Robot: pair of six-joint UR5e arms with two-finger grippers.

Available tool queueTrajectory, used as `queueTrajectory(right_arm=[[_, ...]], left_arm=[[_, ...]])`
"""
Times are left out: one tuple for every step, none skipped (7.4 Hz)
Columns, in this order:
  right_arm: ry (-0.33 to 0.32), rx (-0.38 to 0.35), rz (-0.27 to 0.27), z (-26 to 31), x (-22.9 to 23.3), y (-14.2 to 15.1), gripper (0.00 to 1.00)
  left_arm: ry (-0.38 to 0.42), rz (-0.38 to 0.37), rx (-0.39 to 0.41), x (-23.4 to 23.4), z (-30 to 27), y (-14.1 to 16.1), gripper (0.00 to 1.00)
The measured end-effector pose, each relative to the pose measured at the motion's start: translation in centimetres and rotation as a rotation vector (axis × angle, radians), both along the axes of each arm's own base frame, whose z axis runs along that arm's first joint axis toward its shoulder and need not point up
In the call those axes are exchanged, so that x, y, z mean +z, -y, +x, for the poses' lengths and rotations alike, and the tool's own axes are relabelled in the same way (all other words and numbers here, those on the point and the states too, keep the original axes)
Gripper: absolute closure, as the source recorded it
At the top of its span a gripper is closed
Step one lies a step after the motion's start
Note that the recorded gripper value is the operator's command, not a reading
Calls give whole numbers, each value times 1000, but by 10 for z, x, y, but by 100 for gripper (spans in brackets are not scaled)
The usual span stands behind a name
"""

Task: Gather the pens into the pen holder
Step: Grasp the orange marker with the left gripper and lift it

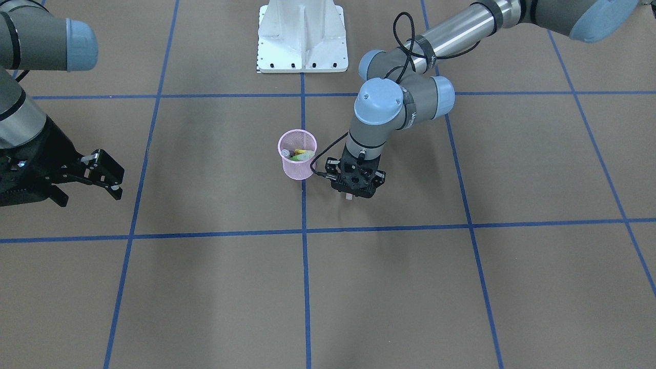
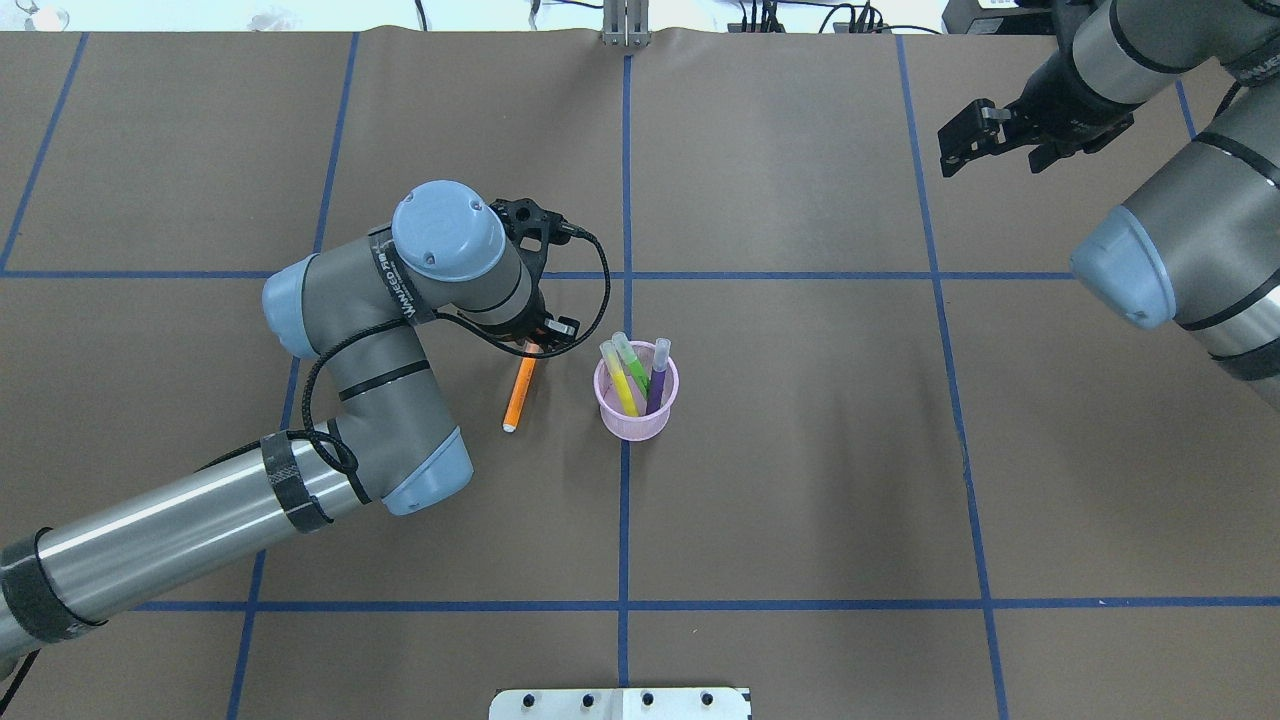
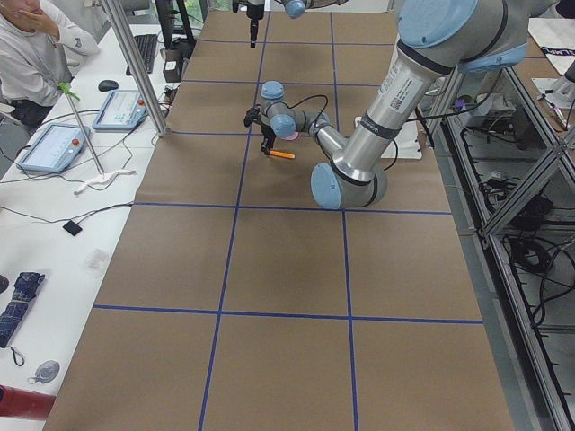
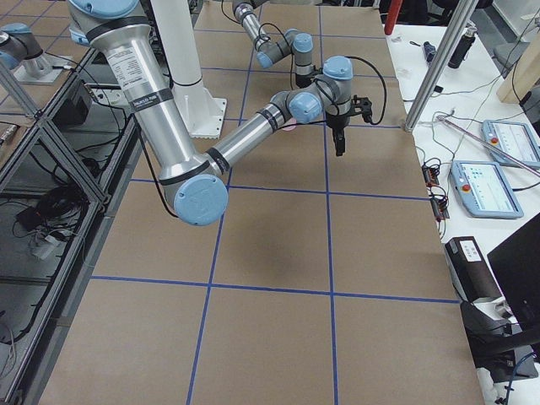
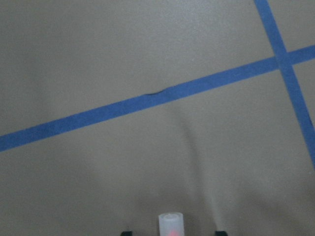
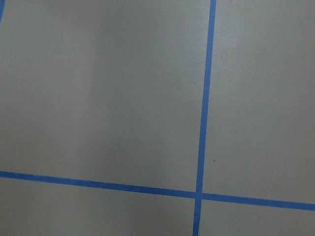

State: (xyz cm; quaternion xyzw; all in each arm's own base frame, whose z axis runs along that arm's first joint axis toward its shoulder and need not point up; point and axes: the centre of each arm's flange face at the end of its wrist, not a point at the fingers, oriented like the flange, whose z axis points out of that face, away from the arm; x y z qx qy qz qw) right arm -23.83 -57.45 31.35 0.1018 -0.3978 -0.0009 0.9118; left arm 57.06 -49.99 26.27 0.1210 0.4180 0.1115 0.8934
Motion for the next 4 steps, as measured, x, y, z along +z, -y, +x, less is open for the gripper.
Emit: queueTrajectory(right_arm=[[-1, 0, 1, 0, 0, 0, 0], [-2, 0, 1, -1, 0, 0, 0], [-3, 1, 1, -1, 1, 0, 0], [-4, 2, 0, -1, 1, 1, 0]], left_arm=[[4, -3, -1, -1, -2, 0, 62], [10, -6, -2, 0, -3, 0, 62], [17, -9, -2, 2, -2, 0, 62], [22, -12, -1, 4, 0, -1, 62]])
